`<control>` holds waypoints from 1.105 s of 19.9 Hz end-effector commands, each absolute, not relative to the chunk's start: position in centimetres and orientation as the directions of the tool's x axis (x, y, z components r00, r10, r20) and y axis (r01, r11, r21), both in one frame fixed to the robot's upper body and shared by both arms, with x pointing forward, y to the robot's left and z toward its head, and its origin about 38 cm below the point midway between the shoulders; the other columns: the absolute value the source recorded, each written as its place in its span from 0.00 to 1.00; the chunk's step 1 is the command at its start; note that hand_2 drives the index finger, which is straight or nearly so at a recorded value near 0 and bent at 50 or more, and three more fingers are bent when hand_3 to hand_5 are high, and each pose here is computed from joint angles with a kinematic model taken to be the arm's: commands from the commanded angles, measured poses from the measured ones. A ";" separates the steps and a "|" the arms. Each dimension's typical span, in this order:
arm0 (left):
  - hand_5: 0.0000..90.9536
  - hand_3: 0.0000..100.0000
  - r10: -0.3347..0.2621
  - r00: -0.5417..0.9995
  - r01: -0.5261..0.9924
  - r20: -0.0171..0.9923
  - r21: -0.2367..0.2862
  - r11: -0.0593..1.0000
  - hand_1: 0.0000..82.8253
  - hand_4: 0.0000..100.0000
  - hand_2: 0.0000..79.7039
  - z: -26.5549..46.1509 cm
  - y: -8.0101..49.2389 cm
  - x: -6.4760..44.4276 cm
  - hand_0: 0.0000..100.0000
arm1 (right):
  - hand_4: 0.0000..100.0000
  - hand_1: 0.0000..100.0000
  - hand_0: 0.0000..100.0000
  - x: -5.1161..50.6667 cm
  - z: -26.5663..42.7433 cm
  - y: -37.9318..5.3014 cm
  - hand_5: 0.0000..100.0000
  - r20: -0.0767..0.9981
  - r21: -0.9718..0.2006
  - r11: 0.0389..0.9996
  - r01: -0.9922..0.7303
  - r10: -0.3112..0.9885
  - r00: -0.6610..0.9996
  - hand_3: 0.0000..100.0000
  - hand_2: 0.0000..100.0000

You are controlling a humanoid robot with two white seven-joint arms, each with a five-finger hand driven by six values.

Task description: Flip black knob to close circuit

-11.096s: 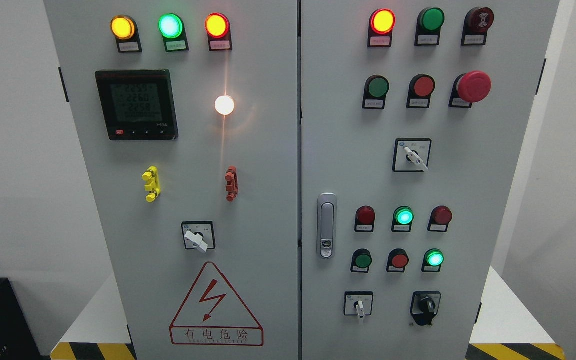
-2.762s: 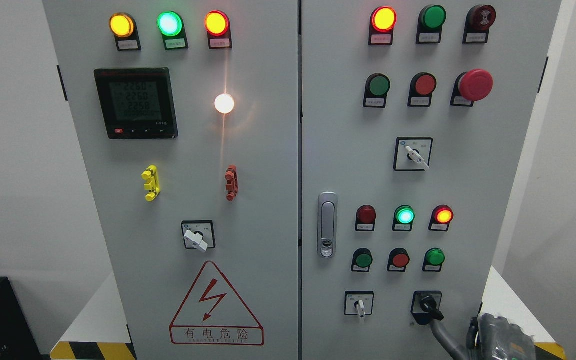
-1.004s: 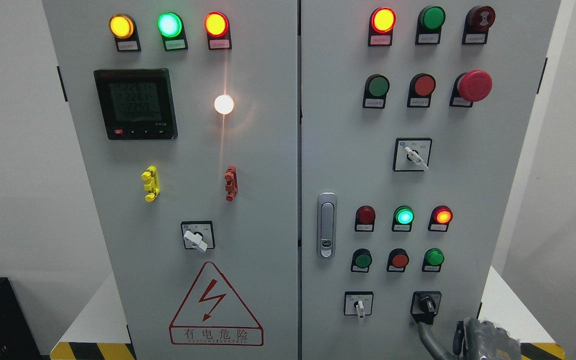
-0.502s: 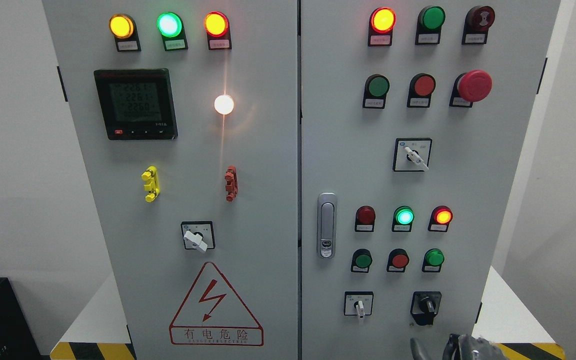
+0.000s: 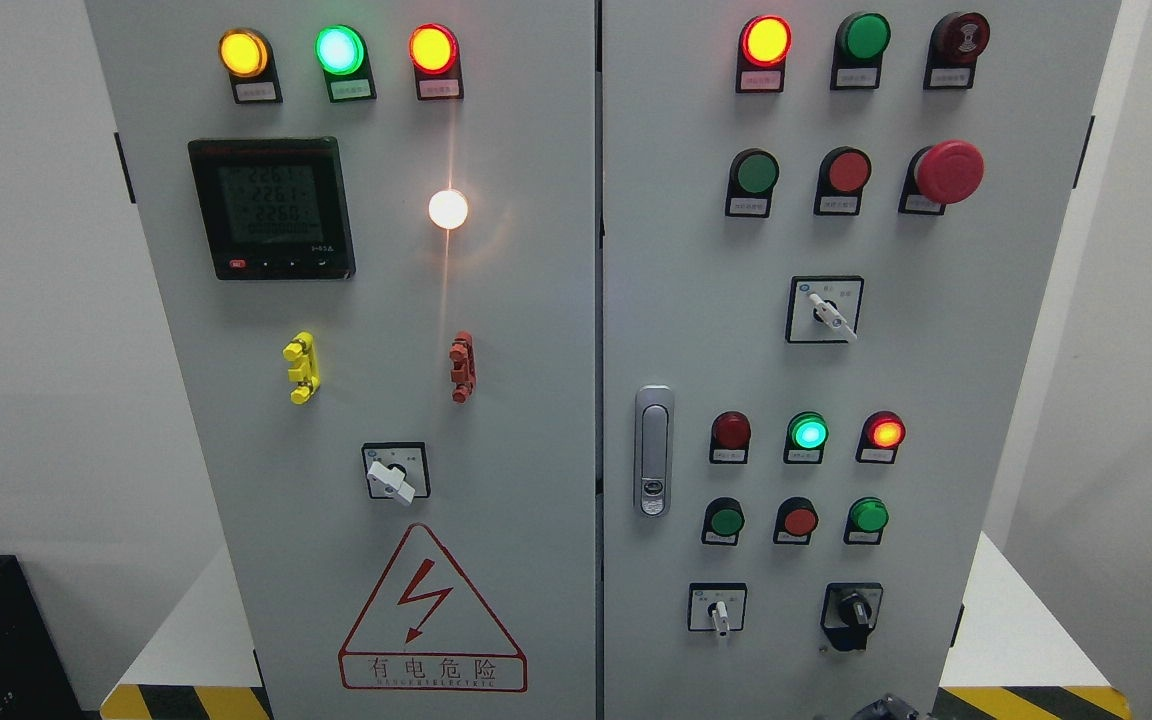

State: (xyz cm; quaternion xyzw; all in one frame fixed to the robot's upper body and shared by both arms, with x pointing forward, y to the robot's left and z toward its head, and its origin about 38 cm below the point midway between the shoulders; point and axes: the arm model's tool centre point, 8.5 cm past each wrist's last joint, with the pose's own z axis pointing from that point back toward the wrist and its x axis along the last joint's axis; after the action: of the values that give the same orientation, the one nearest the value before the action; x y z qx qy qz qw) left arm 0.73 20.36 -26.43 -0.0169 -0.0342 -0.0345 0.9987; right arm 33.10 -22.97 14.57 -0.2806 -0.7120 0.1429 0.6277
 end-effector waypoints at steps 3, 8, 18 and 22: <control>0.00 0.00 -0.065 0.995 0.068 0.072 -0.035 0.997 0.67 0.00 0.00 -26.5 20.2 0.1 0.12 | 0.45 0.03 0.00 30.6 15.3 -22.0 0.43 0.980 -0.114 0.988 0.107 0.130 -0.153 0.43 0.27; 0.00 0.00 -0.065 0.995 0.068 0.072 -0.034 0.997 0.67 0.00 0.00 -26.5 20.3 0.1 0.12 | 0.22 0.01 0.00 29.9 14.9 -22.3 0.18 0.979 0.085 0.995 0.057 -0.072 -0.192 0.23 0.09; 0.00 0.00 -0.065 0.995 0.068 0.072 -0.035 0.997 0.67 0.00 0.00 -26.5 20.2 0.1 0.12 | 0.04 0.00 0.00 28.8 12.5 -22.2 0.00 0.965 0.128 0.992 0.016 -0.121 -0.232 0.07 0.00; 0.00 0.00 -0.065 0.995 0.068 0.072 -0.034 0.997 0.67 0.00 0.00 -26.5 20.3 0.1 0.12 | 0.03 0.00 0.00 28.6 12.2 -22.1 0.00 0.966 0.129 0.992 0.016 -0.122 -0.229 0.05 0.00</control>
State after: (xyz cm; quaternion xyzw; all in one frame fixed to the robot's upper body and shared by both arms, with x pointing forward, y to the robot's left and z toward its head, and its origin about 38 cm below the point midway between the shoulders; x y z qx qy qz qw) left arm 0.73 20.38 -26.43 -0.0169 -0.0342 -0.0345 0.9987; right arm 28.93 -21.71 13.40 0.0304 -0.7914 -0.0431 0.6090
